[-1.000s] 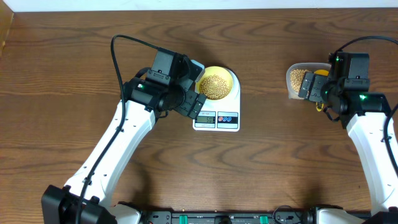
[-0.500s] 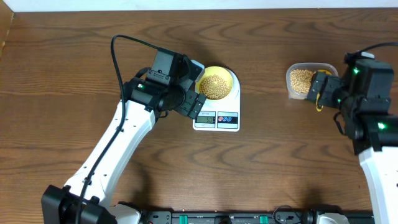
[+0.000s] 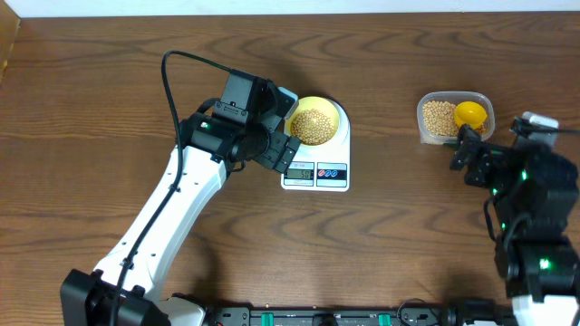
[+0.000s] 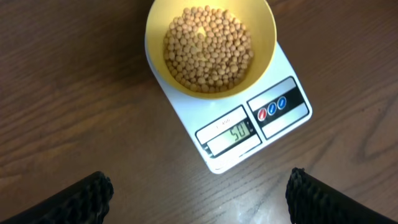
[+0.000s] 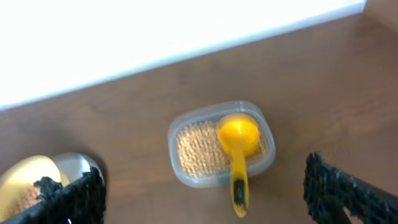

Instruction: Scoop item into bowl and weigh 50g on scale

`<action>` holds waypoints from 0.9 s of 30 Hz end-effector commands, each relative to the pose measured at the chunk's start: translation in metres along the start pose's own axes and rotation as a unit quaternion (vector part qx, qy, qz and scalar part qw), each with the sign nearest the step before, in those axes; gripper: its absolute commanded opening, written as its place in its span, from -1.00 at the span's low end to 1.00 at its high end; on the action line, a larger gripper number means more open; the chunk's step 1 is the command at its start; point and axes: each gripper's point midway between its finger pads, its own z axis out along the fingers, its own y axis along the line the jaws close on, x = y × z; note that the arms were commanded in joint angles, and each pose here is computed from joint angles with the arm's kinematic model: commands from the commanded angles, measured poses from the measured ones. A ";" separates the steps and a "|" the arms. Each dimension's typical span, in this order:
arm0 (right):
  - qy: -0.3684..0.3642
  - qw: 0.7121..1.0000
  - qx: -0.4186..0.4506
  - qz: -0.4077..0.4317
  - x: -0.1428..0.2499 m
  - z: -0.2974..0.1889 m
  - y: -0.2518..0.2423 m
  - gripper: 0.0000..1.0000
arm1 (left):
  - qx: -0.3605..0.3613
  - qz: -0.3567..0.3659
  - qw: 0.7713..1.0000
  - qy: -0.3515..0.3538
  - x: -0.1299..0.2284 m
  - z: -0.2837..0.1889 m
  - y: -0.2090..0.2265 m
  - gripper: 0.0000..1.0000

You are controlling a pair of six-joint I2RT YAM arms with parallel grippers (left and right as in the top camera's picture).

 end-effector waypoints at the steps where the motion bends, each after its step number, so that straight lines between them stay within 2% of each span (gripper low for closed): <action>1: -0.054 0.998 -0.027 -0.002 -0.012 -0.013 0.009 0.98 | -0.005 0.010 1.000 -0.005 -0.001 -0.005 0.001 0.82; 3: -0.091 0.995 -0.035 -0.001 -0.017 -0.021 0.009 0.99 | -0.005 0.010 1.000 -0.005 -0.001 -0.005 0.001 0.82; 17: -0.161 0.986 -0.047 -0.014 0.005 -0.020 0.004 0.99 | -0.005 0.010 1.000 -0.005 -0.001 -0.005 0.001 0.82; 27: -0.249 0.966 -0.057 -0.037 0.010 -0.029 0.003 0.98 | -0.005 0.010 1.000 -0.005 -0.001 -0.005 0.001 0.82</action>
